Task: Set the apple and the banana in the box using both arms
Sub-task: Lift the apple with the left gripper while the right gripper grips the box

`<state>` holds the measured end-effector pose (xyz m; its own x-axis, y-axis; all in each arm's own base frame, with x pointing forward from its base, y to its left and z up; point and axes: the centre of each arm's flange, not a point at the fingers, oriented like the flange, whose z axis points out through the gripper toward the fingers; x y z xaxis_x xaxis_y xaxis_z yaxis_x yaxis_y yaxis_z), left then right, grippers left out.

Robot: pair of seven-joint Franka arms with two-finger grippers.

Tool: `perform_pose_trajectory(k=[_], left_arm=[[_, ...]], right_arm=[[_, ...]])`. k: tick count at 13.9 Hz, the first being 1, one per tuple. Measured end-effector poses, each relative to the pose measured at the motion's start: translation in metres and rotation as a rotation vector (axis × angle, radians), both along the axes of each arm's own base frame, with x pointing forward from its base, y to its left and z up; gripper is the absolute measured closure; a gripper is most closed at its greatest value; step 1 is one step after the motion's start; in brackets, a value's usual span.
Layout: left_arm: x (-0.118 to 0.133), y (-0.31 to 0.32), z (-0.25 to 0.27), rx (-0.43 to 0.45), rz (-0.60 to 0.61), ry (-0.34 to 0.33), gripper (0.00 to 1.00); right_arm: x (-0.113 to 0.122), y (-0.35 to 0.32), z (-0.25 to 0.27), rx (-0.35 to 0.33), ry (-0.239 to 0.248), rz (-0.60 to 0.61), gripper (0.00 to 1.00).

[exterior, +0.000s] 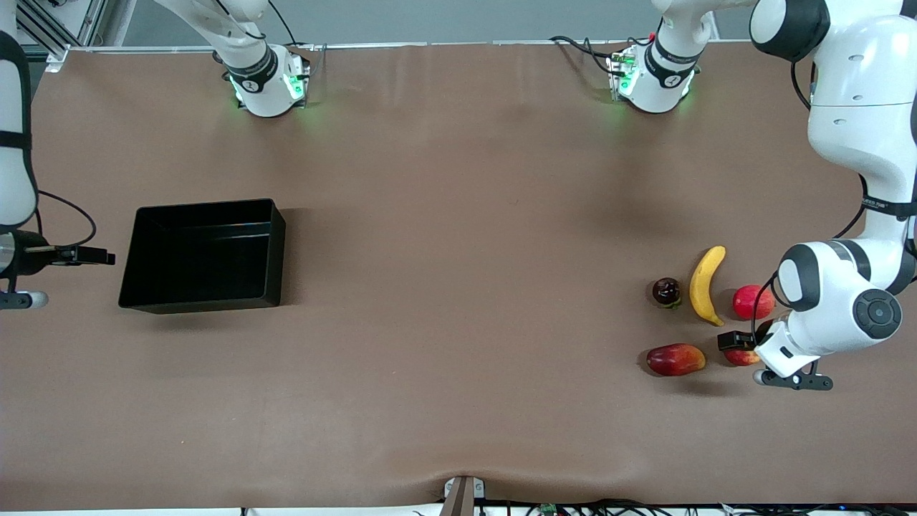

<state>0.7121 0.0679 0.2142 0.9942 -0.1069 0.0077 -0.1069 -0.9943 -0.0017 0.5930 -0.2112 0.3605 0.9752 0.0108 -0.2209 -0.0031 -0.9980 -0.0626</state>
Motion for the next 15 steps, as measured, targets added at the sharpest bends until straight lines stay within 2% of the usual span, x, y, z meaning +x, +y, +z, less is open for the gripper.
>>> perform_pose_trajectory(k=[2,4,7,9,10,13,15], left_arm=[[0.002,-0.001,0.003,0.002,-0.004,-0.006,0.29],[0.004,-0.001,0.006,0.009,-0.011,-0.012,0.3],[0.011,-0.005,0.026,0.009,-0.018,-0.048,0.3],[0.014,-0.022,0.054,0.0,-0.026,-0.069,0.3],[0.014,-0.033,0.071,0.0,-0.035,-0.066,0.3],[0.008,-0.064,0.118,0.005,-0.002,-0.055,0.3],[0.004,-0.077,0.131,0.006,0.036,-0.039,0.3]], right_arm=[[-0.007,-0.008,-0.027,-0.001,-0.025,0.027,0.0],[-0.011,-0.011,-0.051,0.002,-0.028,0.048,0.0],[-0.022,-0.011,-0.095,-0.011,-0.059,0.055,0.0],[-0.04,-0.008,-0.123,-0.008,-0.049,0.052,0.19],[-0.046,-0.006,-0.13,-0.002,-0.035,0.051,0.33],[-0.051,-0.003,-0.13,0.014,-0.003,0.051,0.65],[-0.049,-0.003,-0.122,0.014,-0.005,0.051,0.86]])
